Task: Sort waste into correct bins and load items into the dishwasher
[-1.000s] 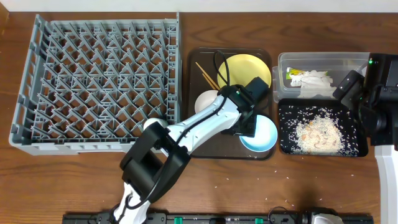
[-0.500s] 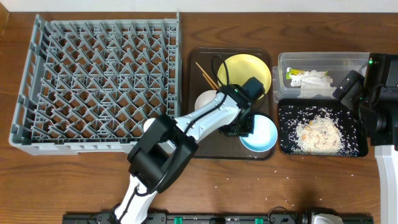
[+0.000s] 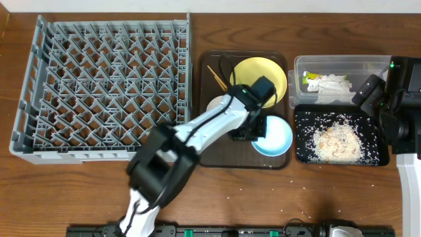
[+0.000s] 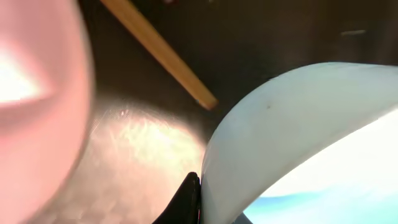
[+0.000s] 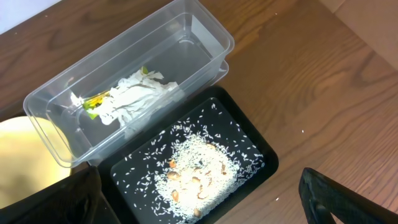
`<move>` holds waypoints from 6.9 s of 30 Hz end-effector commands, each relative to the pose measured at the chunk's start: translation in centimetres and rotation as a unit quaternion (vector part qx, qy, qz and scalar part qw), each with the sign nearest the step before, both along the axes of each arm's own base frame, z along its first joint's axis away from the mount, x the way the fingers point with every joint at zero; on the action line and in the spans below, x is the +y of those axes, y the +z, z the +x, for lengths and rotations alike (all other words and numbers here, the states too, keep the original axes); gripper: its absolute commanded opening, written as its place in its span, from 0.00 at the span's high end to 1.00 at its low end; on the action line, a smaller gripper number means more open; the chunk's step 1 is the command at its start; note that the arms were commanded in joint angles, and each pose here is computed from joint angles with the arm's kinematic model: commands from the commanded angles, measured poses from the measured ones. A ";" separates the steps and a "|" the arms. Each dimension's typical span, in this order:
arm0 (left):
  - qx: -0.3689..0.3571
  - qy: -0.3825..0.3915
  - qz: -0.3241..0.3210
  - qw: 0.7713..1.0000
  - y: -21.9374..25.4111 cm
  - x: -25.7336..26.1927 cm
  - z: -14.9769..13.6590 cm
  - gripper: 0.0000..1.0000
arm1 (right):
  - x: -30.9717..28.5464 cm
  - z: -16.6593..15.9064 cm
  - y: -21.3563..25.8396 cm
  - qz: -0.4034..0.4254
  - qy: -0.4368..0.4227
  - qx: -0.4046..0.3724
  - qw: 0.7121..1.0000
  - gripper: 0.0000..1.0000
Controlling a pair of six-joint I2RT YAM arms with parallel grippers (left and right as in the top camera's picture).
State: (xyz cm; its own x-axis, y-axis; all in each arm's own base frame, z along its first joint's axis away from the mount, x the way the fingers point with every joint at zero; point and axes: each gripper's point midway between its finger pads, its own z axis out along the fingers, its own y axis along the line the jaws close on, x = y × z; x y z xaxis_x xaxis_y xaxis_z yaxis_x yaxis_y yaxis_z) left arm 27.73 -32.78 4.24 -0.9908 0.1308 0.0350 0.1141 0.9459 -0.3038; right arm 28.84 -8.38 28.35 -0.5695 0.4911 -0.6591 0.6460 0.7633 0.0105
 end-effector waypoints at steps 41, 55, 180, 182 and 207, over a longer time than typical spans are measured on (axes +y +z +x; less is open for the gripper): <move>-0.496 0.236 0.529 0.647 17.6 29.4 24.5 0.93 | -0.3 -0.1 0.2 0.001 -0.011 -0.005 1.000 0.01; -0.488 0.277 0.552 0.617 14.6 32.2 25.9 0.93 | -0.3 -0.1 0.2 0.001 -0.011 -0.005 1.000 0.01; -0.022 0.333 0.156 0.930 -3.2 10.1 3.6 0.86 | -0.3 -0.1 0.2 0.001 -0.011 -0.005 1.000 0.01; -0.022 0.333 0.155 0.930 -3.2 10.1 3.6 0.90 | -0.3 -0.1 0.2 0.001 -0.011 -0.005 1.000 0.01; -0.233 0.184 0.128 0.946 9.1 12.4 7.1 0.92 | -0.3 -0.1 0.2 0.001 -0.011 -0.005 1.000 0.01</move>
